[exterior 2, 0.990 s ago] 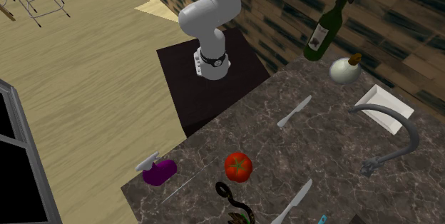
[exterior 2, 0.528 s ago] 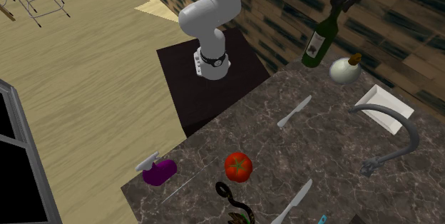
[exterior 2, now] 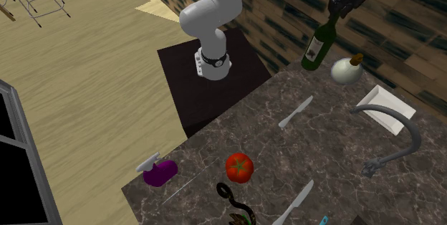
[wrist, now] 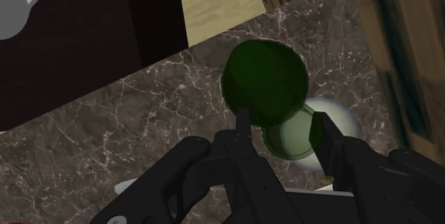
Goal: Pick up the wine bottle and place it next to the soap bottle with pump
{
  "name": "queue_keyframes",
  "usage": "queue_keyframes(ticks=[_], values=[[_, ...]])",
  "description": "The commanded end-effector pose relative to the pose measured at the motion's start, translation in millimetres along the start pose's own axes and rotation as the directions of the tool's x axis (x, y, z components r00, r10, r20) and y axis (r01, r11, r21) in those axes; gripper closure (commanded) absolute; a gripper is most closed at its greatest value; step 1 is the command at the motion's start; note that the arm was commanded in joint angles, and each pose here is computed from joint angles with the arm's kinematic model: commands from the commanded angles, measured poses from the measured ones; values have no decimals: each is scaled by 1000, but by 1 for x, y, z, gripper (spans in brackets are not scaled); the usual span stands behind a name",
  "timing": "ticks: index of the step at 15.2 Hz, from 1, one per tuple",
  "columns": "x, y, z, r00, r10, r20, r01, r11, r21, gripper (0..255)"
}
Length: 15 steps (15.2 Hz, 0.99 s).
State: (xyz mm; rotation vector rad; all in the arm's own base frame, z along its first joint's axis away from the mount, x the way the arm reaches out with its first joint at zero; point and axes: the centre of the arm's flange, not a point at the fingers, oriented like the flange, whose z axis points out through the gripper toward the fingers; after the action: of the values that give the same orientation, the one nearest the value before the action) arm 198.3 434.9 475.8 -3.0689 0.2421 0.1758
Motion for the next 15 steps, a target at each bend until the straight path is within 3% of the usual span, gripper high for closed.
queue_keyframes(ticks=[1,3,4,9,13,15], values=[[0,0,0,1000,0,0,0,1000,1,255],[0,0,0,1000,0,0,0,1000,1,255],[0,0,0,1000,0,0,0,1000,1,0],[0,0,0,1000,0,0,0,1000,0,0],[0,0,-50,1000,0,0,0,1000,1,0],[0,0,-50,1000,0,0,0,1000,0,0]])
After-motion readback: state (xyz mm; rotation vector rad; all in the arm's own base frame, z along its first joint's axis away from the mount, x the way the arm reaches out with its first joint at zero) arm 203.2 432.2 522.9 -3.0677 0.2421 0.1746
